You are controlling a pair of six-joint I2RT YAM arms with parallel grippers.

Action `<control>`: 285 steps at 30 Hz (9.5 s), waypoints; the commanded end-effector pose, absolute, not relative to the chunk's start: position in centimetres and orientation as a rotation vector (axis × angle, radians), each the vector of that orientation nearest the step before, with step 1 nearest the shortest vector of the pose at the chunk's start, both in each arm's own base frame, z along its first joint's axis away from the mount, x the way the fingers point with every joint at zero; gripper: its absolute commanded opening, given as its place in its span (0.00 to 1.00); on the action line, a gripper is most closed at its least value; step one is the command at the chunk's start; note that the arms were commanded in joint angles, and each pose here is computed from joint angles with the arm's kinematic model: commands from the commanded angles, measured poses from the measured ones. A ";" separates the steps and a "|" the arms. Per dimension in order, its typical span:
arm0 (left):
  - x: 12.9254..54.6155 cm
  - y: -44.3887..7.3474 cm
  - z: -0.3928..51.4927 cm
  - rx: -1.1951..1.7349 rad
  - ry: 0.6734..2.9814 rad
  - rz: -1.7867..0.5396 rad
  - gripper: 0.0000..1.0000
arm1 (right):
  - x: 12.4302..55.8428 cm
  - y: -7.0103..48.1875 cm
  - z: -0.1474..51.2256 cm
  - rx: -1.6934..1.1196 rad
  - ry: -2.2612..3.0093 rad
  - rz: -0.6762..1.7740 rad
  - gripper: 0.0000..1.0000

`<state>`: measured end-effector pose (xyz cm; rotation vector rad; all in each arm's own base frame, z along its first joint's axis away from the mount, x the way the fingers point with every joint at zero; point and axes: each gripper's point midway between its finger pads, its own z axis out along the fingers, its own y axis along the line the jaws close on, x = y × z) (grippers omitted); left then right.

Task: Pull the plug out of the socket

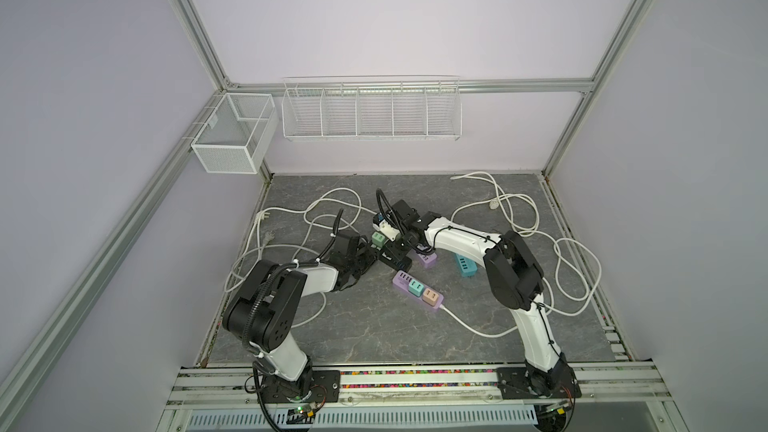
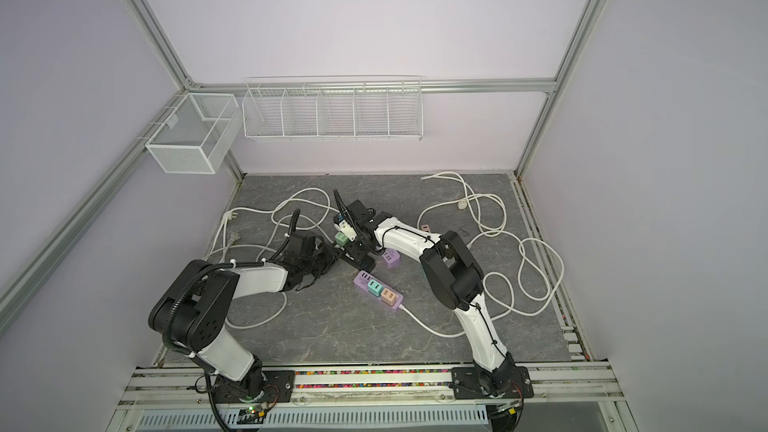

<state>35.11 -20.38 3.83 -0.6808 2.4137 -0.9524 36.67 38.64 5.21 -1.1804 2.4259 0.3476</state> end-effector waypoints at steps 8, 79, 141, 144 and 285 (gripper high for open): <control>31.7 -17.8 -0.5 -0.745 2.571 -0.726 0.32 | 37.1 38.3 5.0 -1.228 2.398 0.308 0.44; 31.9 -18.7 0.1 -0.698 2.566 -0.729 0.31 | 36.1 37.0 13.4 -0.977 2.287 0.471 0.24; 23.2 -5.8 15.0 -0.644 2.140 -0.419 0.55 | 29.9 53.1 6.1 -0.546 2.503 1.055 0.29; 23.2 -5.8 15.0 -0.638 2.143 -0.418 0.55 | 30.0 53.6 5.6 -0.545 2.506 1.062 0.30; 38.0 -18.1 4.0 -0.494 2.535 -0.839 0.34 | 39.4 41.9 7.8 -1.101 2.315 0.393 0.65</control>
